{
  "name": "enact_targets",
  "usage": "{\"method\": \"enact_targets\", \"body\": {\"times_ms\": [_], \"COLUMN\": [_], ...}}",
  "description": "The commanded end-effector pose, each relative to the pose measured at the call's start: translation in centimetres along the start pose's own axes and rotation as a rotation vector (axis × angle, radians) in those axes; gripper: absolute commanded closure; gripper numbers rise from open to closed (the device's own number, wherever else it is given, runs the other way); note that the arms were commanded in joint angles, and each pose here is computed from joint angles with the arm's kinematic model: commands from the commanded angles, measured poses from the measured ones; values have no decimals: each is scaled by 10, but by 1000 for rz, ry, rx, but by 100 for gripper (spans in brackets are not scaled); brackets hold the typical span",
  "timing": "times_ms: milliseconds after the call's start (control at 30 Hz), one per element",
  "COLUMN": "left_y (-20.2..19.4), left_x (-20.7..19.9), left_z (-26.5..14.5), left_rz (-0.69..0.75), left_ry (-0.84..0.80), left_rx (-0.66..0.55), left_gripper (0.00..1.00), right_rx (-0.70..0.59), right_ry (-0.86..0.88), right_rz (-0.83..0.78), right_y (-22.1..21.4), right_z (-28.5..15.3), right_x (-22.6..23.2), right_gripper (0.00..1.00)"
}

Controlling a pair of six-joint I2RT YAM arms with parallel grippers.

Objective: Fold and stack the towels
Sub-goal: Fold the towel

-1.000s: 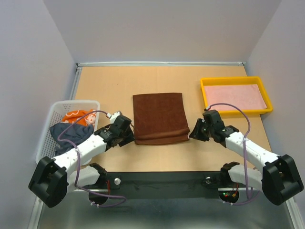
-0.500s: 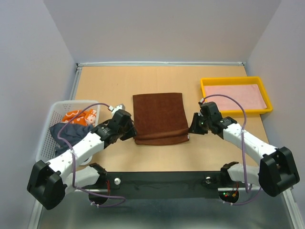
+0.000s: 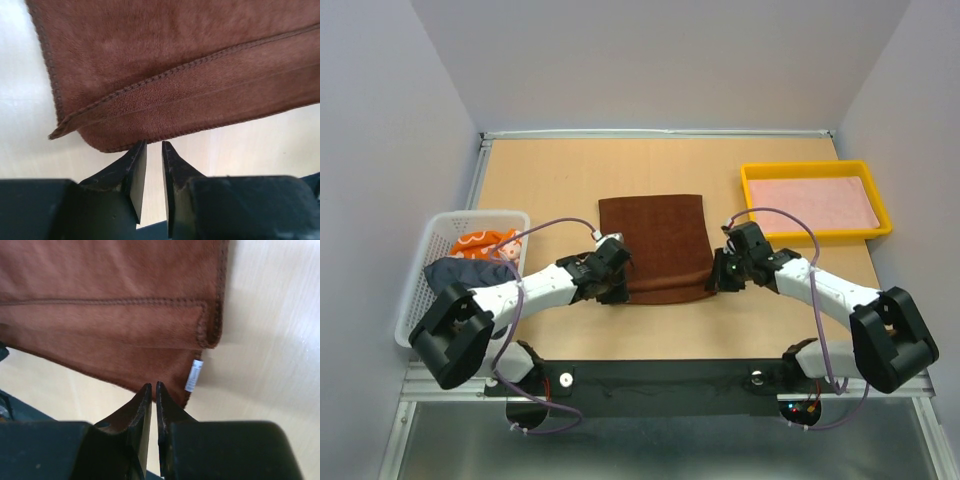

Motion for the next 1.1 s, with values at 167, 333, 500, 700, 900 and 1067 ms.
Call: {"method": "enact_targets", "body": {"times_ms": [167,333,500,700,900,1067], "left_y": [-14,-24,-15,15,44,59], "left_x": [16,31,22,-6,2,6], "left_z": [14,17,-1,-41,-44,-39], "left_rz": [7,12,-2,-18,14,8], "left_ry": [41,78,23,-92,1,42], "left_rx": [22,49,0,-132,-243,-285], "left_gripper": [73,74,65,45,26,25], "right_rx": [83,64,-45,-166,-184,-139], "right_ry": [-62,-94,-37,29,-33,-77], "right_rz": [60,59,-12,-182,-325,-366], "right_y": [-44,-50,-26,24,64,79], "right_z": [14,11,-9,-38,-30,-9], "right_x": [-23,-30,-14,13,15,9], "right_gripper": [87,87,85,66,46,46]}}
Point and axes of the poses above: each gripper's point midway between its finger pads, its own z axis out along the fingers, its own x axis along the line the jaws close on, y = z × x, the point moved 5 cm from there along -z, back along the fingers, and after that the axes turned 9 degrees about -z, right-handed, at the moved point
